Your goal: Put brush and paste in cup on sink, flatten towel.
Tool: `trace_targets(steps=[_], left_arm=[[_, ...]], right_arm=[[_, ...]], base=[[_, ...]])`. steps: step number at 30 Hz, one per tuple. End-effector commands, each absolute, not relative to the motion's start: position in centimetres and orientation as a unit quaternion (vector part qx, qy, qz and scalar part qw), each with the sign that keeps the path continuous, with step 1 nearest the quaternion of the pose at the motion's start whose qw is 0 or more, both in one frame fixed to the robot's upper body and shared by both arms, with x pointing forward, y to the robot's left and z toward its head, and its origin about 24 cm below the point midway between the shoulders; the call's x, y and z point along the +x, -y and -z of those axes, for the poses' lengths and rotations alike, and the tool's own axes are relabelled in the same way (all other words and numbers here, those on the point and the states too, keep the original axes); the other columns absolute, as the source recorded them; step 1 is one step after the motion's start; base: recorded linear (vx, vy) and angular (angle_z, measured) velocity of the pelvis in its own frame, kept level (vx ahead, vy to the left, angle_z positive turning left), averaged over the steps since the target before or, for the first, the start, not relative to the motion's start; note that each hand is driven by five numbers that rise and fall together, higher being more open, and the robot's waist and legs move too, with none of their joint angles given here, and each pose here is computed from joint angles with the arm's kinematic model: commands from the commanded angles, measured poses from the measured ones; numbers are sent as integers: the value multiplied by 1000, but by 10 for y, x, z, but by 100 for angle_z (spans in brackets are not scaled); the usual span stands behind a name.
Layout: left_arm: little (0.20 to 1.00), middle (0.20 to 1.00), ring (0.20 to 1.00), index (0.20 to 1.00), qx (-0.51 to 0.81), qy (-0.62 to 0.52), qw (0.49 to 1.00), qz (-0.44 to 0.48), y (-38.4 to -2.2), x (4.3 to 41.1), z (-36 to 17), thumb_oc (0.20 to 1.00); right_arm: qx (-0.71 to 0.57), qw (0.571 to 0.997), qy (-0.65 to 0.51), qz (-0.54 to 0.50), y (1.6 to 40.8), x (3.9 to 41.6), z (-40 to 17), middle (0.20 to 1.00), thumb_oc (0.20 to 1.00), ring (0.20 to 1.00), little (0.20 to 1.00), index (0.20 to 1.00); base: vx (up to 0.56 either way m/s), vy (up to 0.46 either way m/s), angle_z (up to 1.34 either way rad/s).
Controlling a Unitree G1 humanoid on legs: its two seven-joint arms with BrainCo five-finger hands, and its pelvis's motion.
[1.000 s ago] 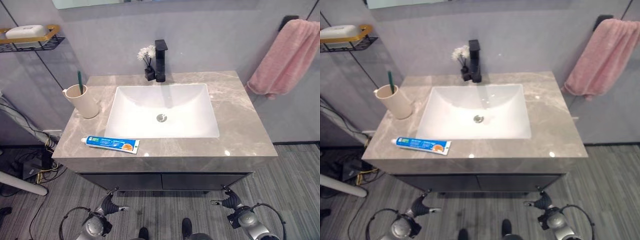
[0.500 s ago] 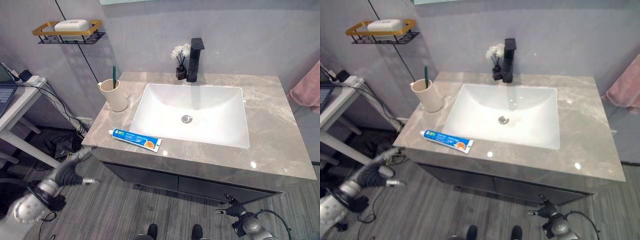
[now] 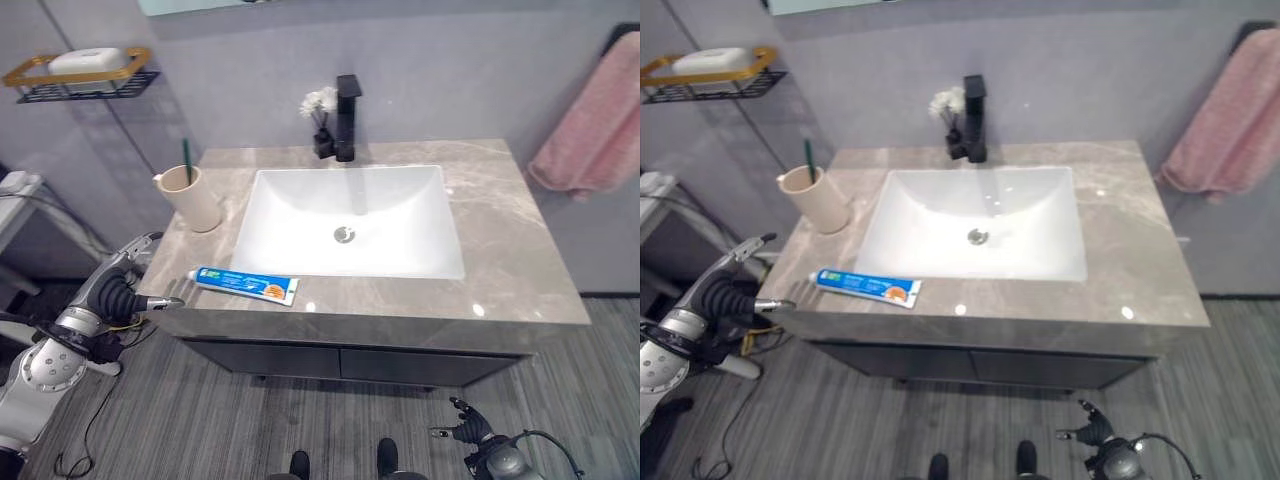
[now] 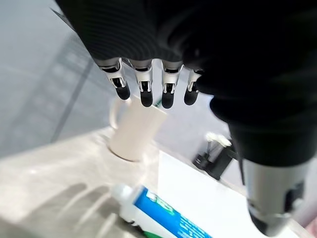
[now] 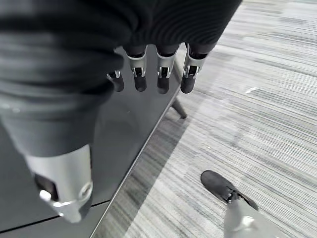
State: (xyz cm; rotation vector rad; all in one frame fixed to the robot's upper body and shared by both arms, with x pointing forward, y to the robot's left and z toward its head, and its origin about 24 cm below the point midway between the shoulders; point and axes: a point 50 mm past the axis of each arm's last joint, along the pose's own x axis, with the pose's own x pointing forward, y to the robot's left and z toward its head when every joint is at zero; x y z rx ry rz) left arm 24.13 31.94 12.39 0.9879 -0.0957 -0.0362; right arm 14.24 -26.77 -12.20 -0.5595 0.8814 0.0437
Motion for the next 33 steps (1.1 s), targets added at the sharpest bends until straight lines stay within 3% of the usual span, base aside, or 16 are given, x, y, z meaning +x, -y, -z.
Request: trace_targets(steps=[1,25,30,33], left_arm=[[1000,1000,1000,1000,517,70,853,-18,-326,256,-137,1000],[1000,1000,1000,1000,529,-7,848,-18,-327,270,-89,1000],[1000,1000,1000,1000,558,-8,830,-2,-324,270,-88,1000],[1000,1000,1000,1000,608,-6,794,17,-322,270,-83,1000]], right_arm=[[-264,876,-403,-21,260,148,120,1000,1000,1000,1000,1000],[-284,872,-399,-31,256,141,122,1000,1000,1000,1000,1000],[-287,874,-391,-31,256,142,120,1000,1000,1000,1000,1000],[-288,877,-384,-29,255,143,119,1000,1000,1000,1000,1000]], base=[[17,86,-29],[8,25,-13],[0,0,0],[0,0,0]])
